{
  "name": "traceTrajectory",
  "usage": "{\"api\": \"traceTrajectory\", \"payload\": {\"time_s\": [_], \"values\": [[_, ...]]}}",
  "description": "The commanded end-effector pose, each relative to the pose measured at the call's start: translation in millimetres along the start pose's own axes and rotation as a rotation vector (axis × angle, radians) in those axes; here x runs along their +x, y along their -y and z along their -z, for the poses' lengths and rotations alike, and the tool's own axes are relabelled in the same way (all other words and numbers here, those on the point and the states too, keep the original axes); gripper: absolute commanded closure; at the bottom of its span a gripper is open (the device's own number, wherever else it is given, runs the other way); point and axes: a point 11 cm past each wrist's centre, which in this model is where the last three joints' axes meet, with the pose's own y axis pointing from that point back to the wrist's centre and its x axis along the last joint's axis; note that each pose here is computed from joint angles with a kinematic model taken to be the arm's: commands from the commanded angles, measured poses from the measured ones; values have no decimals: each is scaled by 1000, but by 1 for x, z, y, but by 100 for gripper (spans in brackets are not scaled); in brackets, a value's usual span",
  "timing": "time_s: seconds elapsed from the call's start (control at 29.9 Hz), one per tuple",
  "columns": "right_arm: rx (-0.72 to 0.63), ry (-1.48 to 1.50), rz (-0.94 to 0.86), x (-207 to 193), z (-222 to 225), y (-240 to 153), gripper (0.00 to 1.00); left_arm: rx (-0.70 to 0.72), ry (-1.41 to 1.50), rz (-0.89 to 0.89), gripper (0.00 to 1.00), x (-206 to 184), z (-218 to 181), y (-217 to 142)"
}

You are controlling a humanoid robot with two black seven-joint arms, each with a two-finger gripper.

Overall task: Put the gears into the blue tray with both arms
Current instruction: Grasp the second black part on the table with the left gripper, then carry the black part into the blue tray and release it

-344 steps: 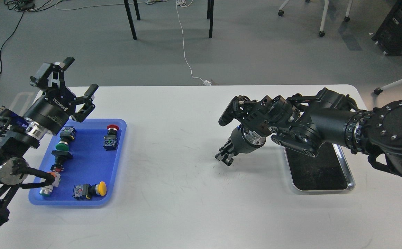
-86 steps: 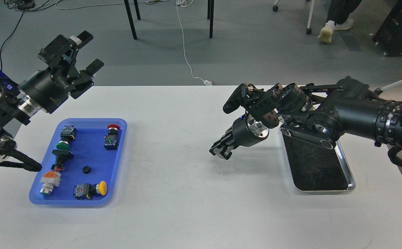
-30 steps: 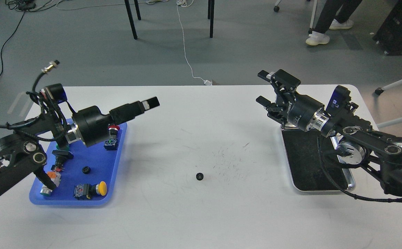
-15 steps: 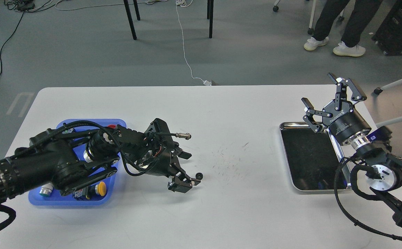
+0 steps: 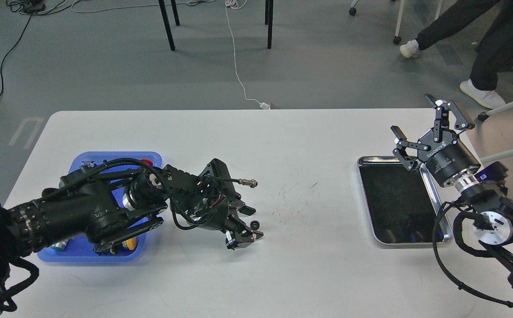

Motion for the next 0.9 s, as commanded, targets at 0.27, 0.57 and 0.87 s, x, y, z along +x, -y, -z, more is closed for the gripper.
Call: {"api": "traceTrajectory", "payload": {"time_s": [0.27, 0.57, 0.87], "values": [[-1, 2, 6, -2, 0, 0, 3, 0, 1, -8, 89, -1, 0, 4], [-3, 9, 14, -6, -3, 3, 3, 124, 79, -95, 90, 26, 40, -67], [-8, 7, 22, -8, -5, 4, 3, 383, -54, 53, 88, -81, 89, -192]]}}
